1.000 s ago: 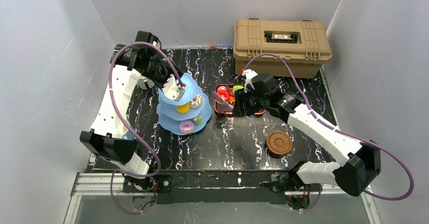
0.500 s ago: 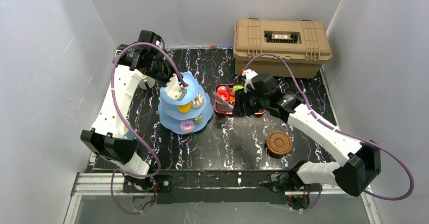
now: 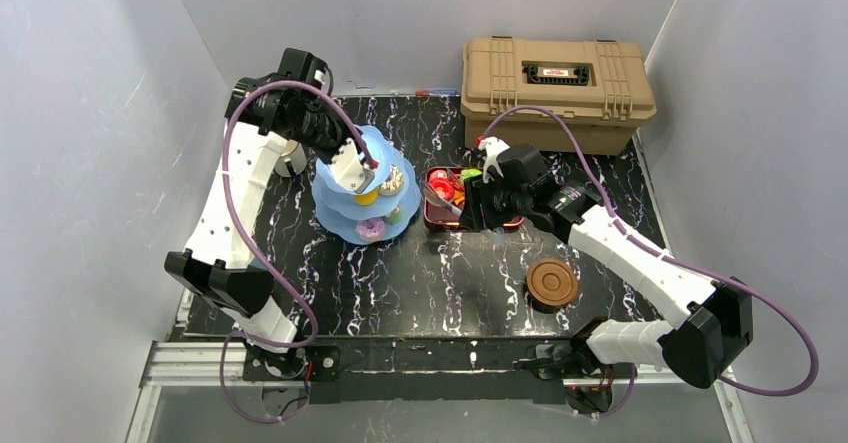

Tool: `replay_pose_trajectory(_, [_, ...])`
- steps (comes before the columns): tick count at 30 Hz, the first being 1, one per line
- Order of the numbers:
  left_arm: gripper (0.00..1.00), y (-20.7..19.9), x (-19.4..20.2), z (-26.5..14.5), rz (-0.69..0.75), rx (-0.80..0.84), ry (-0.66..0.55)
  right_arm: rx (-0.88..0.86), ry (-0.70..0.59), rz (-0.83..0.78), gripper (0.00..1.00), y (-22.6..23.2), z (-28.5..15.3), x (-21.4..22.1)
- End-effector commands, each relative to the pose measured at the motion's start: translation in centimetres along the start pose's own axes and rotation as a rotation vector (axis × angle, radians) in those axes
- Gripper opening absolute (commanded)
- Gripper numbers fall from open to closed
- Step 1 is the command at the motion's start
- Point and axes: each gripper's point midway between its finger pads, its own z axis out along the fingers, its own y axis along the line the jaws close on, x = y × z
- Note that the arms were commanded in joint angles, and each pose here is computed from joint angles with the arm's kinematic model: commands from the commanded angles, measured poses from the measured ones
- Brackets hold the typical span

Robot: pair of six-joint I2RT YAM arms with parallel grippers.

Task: Serve the afternoon tea
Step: Adjust the desert table at the center of the board.

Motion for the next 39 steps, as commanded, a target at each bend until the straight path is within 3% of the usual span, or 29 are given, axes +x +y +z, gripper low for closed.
replay_pose_trajectory(1, [0.0, 1.3, -0.9, -2.7, 0.216, 0.023, 0.111, -0.039, -0.076, -0.015, 0.01, 0.9, -0.3, -1.8])
replay_pose_trajectory(10, [0.0, -0.5, -1.1, -2.8, -0.03, 0.088, 0.222, -0.041, -0.078, -0.009, 0.01, 0.9, -0.4, -1.9])
replay_pose_trajectory(14, [0.0, -0.9, -1.5, -2.7, -0.219, 0.085, 0.204, -0.042, -0.084, -0.009, 0.01, 1.0, -0.6, -2.1])
replay_pose_trajectory(21, [0.0, -4.1, -1.3, -1.7, -0.524, 0.222, 0.25, -0.037, -0.086, -0.009, 0.01, 0.9, -0.9, -2.0])
replay_pose_trajectory(24, [0.01, -4.5, -1.7, -1.1, -0.63, 0.217, 0.239, -0.037, -0.088, -0.009, 0.01, 0.9, -1.0, -2.0])
replay_pose_trajectory(31, [0.13, -5.5, -1.8, -0.5, -0.928, 0.197, 0.235, -0.039, -0.091, -0.008, 0.01, 0.9, -1.0, -1.9])
replay_pose_trajectory(39, [0.16, -4.1, -1.7, -0.9, -1.194, 0.103, 0.195, -0.047, -0.094, 0.0, 0.01, 1.1, -1.0, -1.9])
